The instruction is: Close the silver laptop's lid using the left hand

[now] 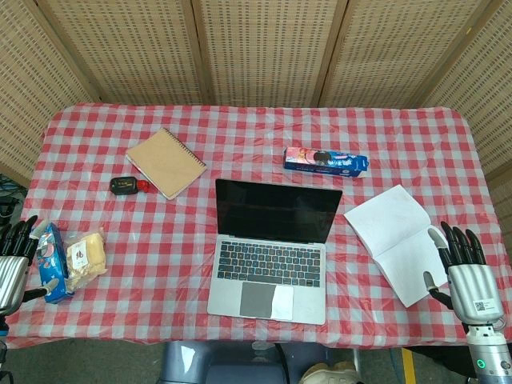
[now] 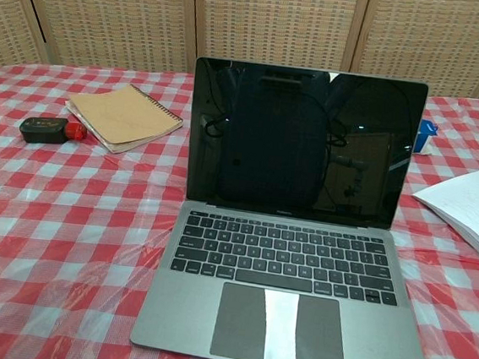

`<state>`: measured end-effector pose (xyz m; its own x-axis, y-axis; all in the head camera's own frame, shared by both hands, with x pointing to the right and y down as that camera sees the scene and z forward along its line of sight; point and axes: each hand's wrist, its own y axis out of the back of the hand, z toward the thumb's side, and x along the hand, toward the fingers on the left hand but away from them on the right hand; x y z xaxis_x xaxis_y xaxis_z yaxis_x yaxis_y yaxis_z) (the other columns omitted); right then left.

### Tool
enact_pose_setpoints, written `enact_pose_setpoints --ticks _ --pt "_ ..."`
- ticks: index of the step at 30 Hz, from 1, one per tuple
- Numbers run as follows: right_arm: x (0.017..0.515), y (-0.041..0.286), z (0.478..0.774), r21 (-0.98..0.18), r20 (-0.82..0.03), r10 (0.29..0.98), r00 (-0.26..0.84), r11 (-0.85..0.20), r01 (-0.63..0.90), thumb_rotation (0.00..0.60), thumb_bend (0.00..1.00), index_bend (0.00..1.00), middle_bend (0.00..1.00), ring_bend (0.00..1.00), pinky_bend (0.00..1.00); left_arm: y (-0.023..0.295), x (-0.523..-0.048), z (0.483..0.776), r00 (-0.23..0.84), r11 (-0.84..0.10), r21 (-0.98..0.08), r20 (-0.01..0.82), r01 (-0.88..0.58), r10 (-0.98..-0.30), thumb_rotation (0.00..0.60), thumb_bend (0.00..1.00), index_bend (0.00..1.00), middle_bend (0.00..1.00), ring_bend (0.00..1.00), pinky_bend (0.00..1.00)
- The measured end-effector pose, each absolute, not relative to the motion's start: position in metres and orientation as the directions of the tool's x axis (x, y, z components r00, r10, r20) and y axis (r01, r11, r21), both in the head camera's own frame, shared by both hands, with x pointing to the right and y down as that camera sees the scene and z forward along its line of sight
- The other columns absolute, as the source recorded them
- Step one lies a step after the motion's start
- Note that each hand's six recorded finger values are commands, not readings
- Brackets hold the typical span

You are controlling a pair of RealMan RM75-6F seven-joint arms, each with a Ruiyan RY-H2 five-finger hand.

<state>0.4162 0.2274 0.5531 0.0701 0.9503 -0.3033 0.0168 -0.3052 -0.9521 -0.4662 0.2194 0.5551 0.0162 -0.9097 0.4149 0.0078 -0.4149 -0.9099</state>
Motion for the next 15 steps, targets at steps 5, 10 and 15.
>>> enact_pose_setpoints --ticks 5,10,15 --pt "0.4182 0.2273 0.5528 -0.953 -0.3 0.952 0.062 -0.302 0.019 0.6 0.61 0.0 0.0 0.0 0.0 0.2192 -0.4657 0.5567 0.014 -0.417 -0.909 0.417 0.02 -0.909 0.6 0.0 0.0 0.0 0.0 0.0" --pt "0.4206 0.2282 0.5538 -0.949 -0.314 0.948 0.053 -0.315 0.018 0.6 0.62 0.0 0.0 0.0 0.0 0.2202 -0.4636 0.5579 0.02 -0.421 -0.907 0.422 0.019 -0.907 0.6 0.0 0.0 0.0 0.0 0.0" --pt "0.4187 0.2285 0.5545 -0.948 -0.318 0.946 0.058 -0.319 0.014 0.6 0.63 0.0 0.0 0.0 0.0 0.2206 -0.4622 0.5582 0.028 -0.425 -0.905 0.425 0.015 -0.905 0.6 0.0 0.0 0.0 0.0 0.0"
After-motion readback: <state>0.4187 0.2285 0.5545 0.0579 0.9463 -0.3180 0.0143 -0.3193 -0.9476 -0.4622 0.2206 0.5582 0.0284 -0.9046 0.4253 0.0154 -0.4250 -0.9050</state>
